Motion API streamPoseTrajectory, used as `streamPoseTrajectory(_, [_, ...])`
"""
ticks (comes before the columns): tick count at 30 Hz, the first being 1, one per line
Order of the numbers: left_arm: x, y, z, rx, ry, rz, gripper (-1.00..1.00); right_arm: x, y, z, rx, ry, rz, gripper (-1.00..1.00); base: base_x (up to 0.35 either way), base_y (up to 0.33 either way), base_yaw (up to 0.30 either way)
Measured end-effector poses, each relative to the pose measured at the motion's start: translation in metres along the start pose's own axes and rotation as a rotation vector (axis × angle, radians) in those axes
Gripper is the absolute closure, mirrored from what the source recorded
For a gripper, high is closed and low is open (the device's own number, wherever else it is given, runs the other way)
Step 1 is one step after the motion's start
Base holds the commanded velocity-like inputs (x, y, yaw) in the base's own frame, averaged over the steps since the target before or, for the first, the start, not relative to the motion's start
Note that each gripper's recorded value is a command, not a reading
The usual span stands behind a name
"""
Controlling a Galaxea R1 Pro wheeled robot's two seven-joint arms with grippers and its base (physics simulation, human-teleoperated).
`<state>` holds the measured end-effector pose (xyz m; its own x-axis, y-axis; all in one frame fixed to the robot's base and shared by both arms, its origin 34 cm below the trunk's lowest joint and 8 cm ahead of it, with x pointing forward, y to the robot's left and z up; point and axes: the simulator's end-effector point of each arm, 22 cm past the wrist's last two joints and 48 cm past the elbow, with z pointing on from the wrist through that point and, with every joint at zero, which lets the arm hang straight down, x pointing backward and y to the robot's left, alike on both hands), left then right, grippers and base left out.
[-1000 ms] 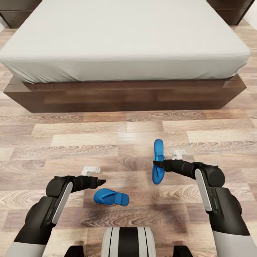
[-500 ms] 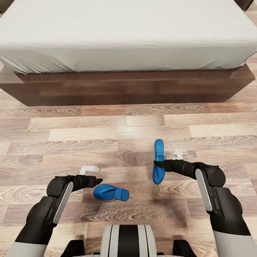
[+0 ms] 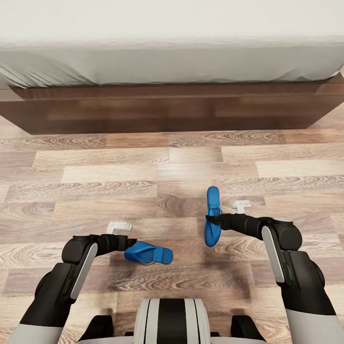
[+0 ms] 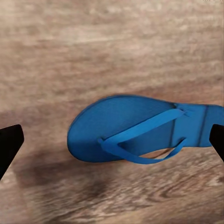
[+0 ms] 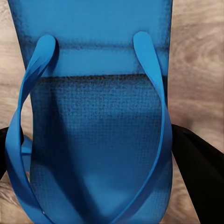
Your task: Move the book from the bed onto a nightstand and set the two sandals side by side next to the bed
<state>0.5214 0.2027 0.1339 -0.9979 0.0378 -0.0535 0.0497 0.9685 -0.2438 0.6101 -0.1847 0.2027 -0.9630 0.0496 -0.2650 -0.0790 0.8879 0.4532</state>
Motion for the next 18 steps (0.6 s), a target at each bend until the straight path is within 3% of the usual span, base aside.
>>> streamPoseTrajectory(4, [-0.005,0.001,-0.002,-0.003,-0.014,-0.006,-1.00,0.000,0.000,0.000,0.000,0.000,0.000,1.00,0.000,0.000,0.000])
streamPoseTrajectory(10, [-0.043,-0.005,-0.025,0.000,-0.122,-0.019,-1.00,0.001,0.001,0.000,-0.001,0.001,0.000,1.00,0.000,0.000,0.000])
streamPoseTrajectory(12, [-0.064,-0.005,-0.031,0.001,-0.196,-0.011,-1.00,0.001,0.001,0.000,-0.002,0.002,-0.001,1.00,0.000,0.000,0.000])
streamPoseTrajectory(14, [-0.094,-0.002,-0.041,-0.018,-0.322,0.028,-1.00,0.001,0.001,0.001,-0.003,0.002,-0.002,1.00,0.000,0.000,0.000])
streamPoseTrajectory(15, [-0.100,0.000,-0.043,-0.029,-0.350,0.048,-1.00,0.001,0.001,0.001,-0.002,0.003,-0.002,1.00,0.000,0.000,0.000])
streamPoseTrajectory(16, [-0.107,0.004,-0.047,-0.051,-0.385,0.095,-1.00,0.001,0.001,0.001,-0.001,0.003,-0.002,1.00,0.000,0.000,0.000])
streamPoseTrajectory(18, [-0.105,-0.001,-0.044,-0.047,-0.388,0.125,-1.00,-0.001,-0.005,-0.001,0.015,-0.004,-0.008,1.00,0.000,0.000,0.000])
